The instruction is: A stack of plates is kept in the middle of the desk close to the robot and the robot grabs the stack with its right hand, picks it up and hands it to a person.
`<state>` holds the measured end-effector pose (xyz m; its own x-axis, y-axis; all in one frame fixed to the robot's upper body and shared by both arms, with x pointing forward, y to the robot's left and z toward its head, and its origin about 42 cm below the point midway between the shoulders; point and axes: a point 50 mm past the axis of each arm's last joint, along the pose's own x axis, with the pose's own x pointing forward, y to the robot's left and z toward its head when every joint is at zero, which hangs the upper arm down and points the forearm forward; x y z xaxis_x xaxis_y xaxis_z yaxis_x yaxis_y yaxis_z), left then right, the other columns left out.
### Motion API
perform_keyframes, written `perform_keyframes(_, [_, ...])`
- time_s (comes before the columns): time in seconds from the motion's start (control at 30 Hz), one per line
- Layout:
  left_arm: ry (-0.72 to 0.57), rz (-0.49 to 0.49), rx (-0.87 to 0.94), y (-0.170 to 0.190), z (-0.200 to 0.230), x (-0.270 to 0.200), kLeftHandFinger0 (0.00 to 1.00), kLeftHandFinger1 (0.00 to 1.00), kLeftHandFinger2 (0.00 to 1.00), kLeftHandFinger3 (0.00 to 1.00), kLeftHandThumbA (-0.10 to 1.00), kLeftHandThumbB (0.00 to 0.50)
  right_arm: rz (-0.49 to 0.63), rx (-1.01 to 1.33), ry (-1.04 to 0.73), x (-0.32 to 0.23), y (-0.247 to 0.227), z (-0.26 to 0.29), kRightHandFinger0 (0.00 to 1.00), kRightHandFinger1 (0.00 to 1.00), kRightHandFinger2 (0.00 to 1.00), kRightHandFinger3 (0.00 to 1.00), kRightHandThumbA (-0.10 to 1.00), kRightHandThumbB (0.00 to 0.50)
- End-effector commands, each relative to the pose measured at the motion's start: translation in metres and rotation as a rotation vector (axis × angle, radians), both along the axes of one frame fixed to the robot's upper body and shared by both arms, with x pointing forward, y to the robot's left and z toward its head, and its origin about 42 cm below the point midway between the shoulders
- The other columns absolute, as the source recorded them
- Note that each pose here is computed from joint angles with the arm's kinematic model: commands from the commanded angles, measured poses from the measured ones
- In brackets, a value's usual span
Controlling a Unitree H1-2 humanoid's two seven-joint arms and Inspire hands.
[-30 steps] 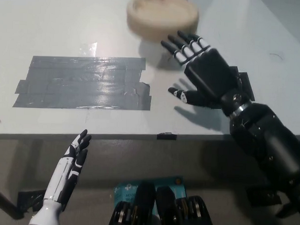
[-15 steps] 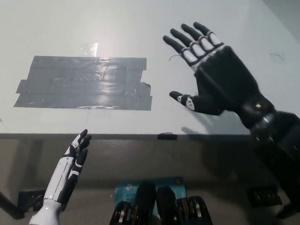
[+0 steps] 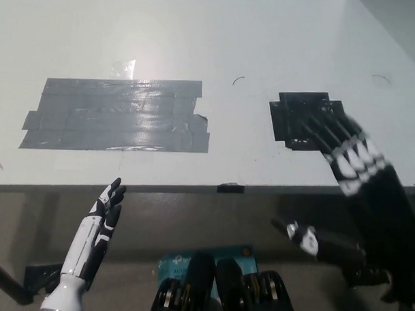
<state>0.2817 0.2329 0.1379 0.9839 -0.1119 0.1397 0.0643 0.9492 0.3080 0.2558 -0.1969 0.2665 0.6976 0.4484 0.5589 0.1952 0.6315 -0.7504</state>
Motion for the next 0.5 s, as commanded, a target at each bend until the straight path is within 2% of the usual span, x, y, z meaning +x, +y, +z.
perform_keyframes(0.0, [-0.042, -0.01, 0.023, 0.0, 0.005, -0.002, 1.0, 1.0, 1.0, 1.0, 1.0, 0.0, -0.042, 0.488, 0.202, -0.017, -0.011, -0.052, 1.0, 1.0, 1.0, 1.0, 0.91, 0.333])
perform_keyframes(0.1, [-0.035, -0.005, 0.02, -0.001, 0.0, -0.009, 1.0, 1.0, 1.0, 1.0, 1.0, 0.0, -0.078, 0.536, 0.288, -0.018, -0.01, -0.08, 1.0, 1.0, 1.0, 1.0, 0.96, 0.326])
perform_keyframes(0.23, [-0.023, 0.007, -0.012, 0.001, -0.007, -0.017, 1.0, 1.0, 1.0, 1.0, 1.0, 0.0, -0.101, 0.591, 0.499, -0.012, -0.007, -0.129, 1.0, 1.0, 1.0, 1.0, 0.91, 0.29])
perform_keyframes(0.3, [-0.025, 0.015, -0.011, 0.002, -0.007, -0.018, 1.0, 1.0, 1.0, 1.0, 1.0, 0.0, -0.101, 0.592, 0.54, -0.007, -0.006, -0.137, 1.0, 1.0, 1.0, 1.0, 0.93, 0.297])
perform_keyframes(0.33, [-0.024, 0.019, -0.013, 0.002, -0.007, -0.018, 1.0, 1.0, 1.0, 1.0, 1.0, 0.0, -0.098, 0.597, 0.555, -0.004, -0.005, -0.139, 1.0, 1.0, 1.0, 1.0, 0.88, 0.301])
perform_keyframes(0.37, [-0.028, 0.025, -0.013, 0.002, -0.007, -0.018, 1.0, 1.0, 1.0, 1.0, 1.0, 0.0, -0.089, 0.589, 0.582, 0.0, -0.003, -0.143, 1.0, 1.0, 1.0, 1.0, 0.92, 0.32])
perform_keyframes(0.47, [-0.025, 0.027, -0.011, 0.001, -0.008, -0.016, 1.0, 1.0, 1.0, 1.0, 1.0, 0.007, -0.073, 0.561, 0.6, 0.004, 0.0, -0.148, 1.0, 1.0, 1.0, 1.0, 0.92, 0.316])
